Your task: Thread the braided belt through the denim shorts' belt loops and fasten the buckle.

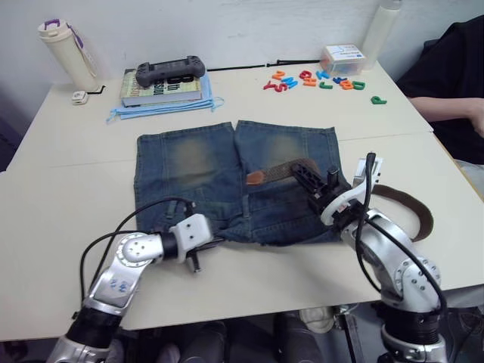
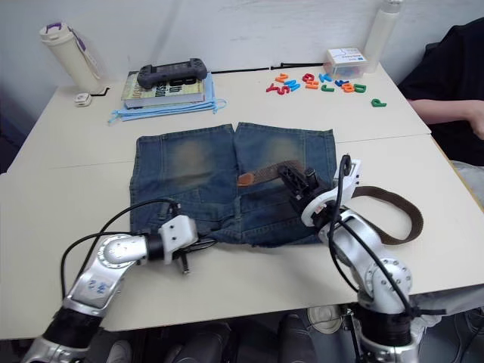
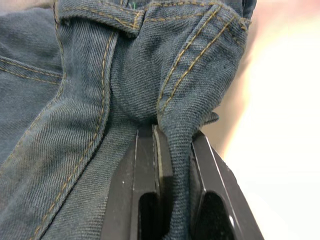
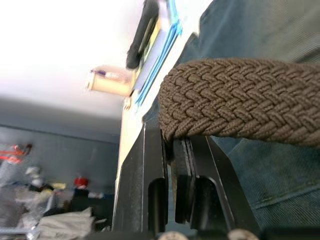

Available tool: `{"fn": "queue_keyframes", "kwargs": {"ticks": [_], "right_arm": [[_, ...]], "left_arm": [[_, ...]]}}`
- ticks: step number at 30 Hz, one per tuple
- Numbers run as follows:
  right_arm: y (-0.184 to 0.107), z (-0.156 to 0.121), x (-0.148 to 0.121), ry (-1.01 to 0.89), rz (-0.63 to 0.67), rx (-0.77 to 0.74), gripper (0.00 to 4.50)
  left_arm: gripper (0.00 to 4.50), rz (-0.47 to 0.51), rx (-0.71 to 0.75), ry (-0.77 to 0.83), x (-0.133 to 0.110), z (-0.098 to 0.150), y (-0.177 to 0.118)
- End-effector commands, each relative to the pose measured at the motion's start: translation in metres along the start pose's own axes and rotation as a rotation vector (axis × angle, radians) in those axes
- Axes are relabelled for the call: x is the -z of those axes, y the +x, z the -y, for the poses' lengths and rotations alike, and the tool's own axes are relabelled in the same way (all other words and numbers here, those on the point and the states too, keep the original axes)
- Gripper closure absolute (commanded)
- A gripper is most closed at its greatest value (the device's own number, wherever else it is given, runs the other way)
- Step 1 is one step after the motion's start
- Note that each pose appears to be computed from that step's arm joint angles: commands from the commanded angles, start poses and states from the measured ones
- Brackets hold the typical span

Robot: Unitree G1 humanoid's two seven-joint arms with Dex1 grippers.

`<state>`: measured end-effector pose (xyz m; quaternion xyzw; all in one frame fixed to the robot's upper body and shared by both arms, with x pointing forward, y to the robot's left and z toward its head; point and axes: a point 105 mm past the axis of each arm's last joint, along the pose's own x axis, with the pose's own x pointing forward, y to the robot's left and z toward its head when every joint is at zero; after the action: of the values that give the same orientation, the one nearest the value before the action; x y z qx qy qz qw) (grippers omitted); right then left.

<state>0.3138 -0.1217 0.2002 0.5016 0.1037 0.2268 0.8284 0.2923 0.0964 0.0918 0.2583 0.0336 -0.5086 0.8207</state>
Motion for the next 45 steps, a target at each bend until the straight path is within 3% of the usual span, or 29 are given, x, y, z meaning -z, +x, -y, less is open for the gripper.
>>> {"fn": "queue_keyframes", "kwargs": {"ticks": [1, 7, 12, 18, 26, 33, 45], "right_arm": [[-0.001, -0.005, -0.020, -0.056, -0.008, -0.048, 4.50], [0.000, 0.000, -0.032, -0.089, -0.028, -0.051, 4.50], [-0.002, 0.001, -0.039, -0.092, -0.016, -0.051, 4.50], [-0.002, 0.002, -0.041, -0.092, -0.015, -0.052, 4.50], [-0.004, 0.002, -0.040, -0.107, -0.029, -0.051, 4.50], [-0.007, 0.007, -0.035, -0.146, -0.071, -0.025, 4.50], [-0.007, 0.022, -0.029, -0.176, -0.103, 0.043, 4.50]], "left_arm": [[4.48, -0.048, -0.016, 0.008, 0.003, 0.004, 0.021], [4.48, -0.050, -0.051, -0.003, -0.008, 0.004, 0.044], [4.48, -0.043, -0.071, -0.015, -0.009, 0.002, 0.032], [1.77, 0.046, -0.121, -0.081, -0.018, -0.011, 0.003], [1.77, 0.257, -0.217, -0.248, -0.038, -0.026, -0.041], [1.77, 0.270, -0.223, -0.412, -0.030, -0.022, -0.054], [1.77, 0.271, -0.226, -0.426, -0.033, -0.022, -0.052]]}}
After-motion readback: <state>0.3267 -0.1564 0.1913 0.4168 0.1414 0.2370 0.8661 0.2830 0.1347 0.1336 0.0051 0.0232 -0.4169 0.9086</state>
